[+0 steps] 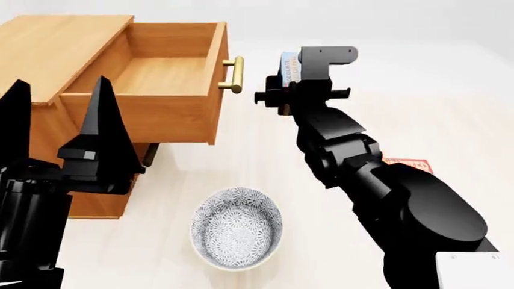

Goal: Put the chocolate pudding in the top drawer of the cabinet and close it.

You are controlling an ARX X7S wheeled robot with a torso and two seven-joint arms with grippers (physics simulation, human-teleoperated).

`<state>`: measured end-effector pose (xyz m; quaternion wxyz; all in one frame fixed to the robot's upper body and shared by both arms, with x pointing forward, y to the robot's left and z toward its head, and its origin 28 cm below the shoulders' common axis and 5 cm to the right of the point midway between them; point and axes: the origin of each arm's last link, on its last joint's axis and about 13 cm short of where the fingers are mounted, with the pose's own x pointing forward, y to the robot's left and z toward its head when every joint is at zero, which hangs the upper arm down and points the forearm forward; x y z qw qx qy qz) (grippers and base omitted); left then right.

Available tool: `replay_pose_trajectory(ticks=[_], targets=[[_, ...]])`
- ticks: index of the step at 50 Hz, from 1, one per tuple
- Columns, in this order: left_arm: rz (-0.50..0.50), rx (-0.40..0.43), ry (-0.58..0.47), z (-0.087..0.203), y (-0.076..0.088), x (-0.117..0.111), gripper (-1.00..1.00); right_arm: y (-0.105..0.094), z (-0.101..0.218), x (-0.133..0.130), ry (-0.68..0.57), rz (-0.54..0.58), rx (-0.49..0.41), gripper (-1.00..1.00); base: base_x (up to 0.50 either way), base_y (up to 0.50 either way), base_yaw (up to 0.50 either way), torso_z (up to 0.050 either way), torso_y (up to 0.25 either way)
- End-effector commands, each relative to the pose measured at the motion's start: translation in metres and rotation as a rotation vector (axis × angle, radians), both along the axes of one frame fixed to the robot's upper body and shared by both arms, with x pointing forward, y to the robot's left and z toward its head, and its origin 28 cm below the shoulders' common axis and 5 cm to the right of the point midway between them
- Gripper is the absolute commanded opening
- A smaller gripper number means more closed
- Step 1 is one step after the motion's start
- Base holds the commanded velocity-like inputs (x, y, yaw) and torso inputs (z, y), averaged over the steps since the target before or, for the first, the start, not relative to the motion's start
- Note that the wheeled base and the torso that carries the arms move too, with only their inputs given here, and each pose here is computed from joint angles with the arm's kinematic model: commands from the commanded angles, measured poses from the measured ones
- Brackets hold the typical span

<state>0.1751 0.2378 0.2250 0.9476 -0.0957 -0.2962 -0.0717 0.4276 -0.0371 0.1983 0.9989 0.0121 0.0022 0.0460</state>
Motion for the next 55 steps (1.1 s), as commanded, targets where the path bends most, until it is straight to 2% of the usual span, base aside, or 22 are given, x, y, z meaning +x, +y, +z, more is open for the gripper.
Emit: replay_pose_trajectory(ticks=[1, 24, 36, 55], targets=[[-0.003, 0.000, -0.001, 0.001, 0.000, 0.002, 1.00, -0.002, 0.005, 0.001, -0.020, -0.008, -0.019, -1.00, 0.00, 0.00, 0.00, -0.007, 0.250], [0.003, -0.009, -0.001, 0.001, -0.001, 0.003, 1.00, -0.005, 0.009, 0.003, -0.039, -0.022, -0.017, -1.00, 0.00, 0.00, 0.00, -0.007, 0.247], [0.028, 0.012, -0.008, 0.005, 0.001, -0.003, 1.00, -0.005, 0.019, 0.005, -0.072, -0.025, -0.007, -1.00, 0.00, 0.00, 0.00, 0.000, 0.000], [0.031, 0.029, -0.001, 0.005, 0.000, -0.002, 1.00, 0.001, 0.070, -0.002, -0.210, 0.029, 0.011, -1.00, 0.00, 0.00, 0.00, 0.000, 0.000]])
